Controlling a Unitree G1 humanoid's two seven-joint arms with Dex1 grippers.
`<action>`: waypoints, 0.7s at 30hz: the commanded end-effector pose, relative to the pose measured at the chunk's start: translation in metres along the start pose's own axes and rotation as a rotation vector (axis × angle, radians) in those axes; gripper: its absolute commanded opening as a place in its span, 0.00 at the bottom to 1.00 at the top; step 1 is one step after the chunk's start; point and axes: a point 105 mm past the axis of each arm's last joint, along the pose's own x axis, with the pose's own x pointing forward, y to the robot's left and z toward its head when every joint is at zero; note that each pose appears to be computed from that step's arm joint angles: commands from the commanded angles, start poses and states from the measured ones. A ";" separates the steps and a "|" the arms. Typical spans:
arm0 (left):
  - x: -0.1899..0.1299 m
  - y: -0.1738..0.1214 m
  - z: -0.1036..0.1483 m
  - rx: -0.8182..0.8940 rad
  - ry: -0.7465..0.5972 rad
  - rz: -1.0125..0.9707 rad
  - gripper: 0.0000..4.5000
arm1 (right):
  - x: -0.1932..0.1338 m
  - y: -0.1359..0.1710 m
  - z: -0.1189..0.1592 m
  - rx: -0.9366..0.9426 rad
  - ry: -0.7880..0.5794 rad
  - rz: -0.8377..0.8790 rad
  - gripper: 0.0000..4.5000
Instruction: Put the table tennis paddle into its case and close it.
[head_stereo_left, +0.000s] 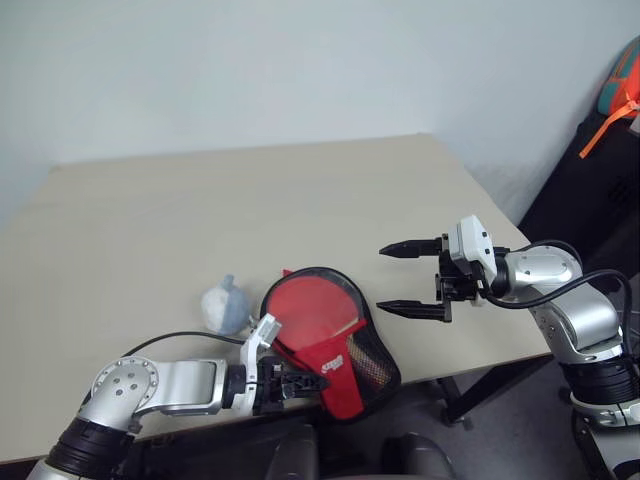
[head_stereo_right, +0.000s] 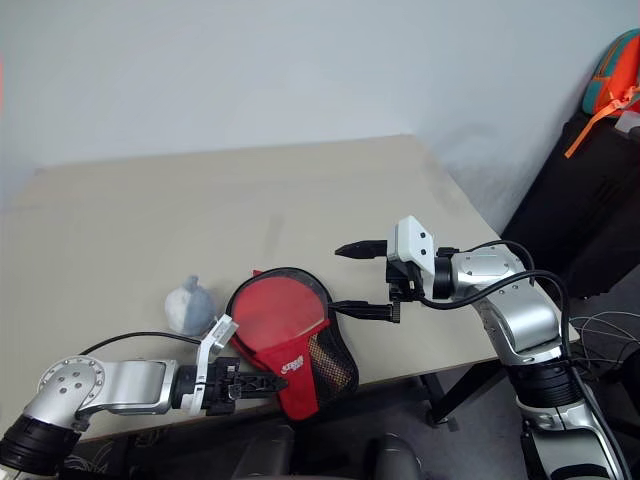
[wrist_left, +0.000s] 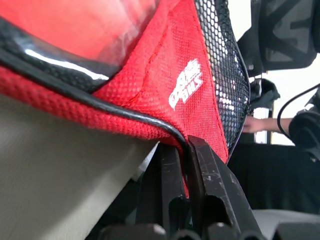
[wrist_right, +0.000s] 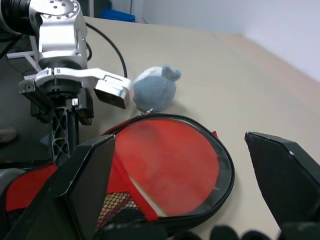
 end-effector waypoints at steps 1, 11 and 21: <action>-0.002 -0.017 -0.006 0.052 0.054 -0.065 0.01 | 0.000 0.001 0.013 -0.052 -0.031 0.001 1.00; -0.016 -0.014 -0.017 0.090 0.135 -0.048 0.01 | 0.001 0.001 0.013 -0.052 -0.032 0.001 1.00; -0.024 -0.006 -0.029 0.094 0.168 -0.031 0.01 | 0.001 0.000 0.013 -0.053 -0.032 -0.001 1.00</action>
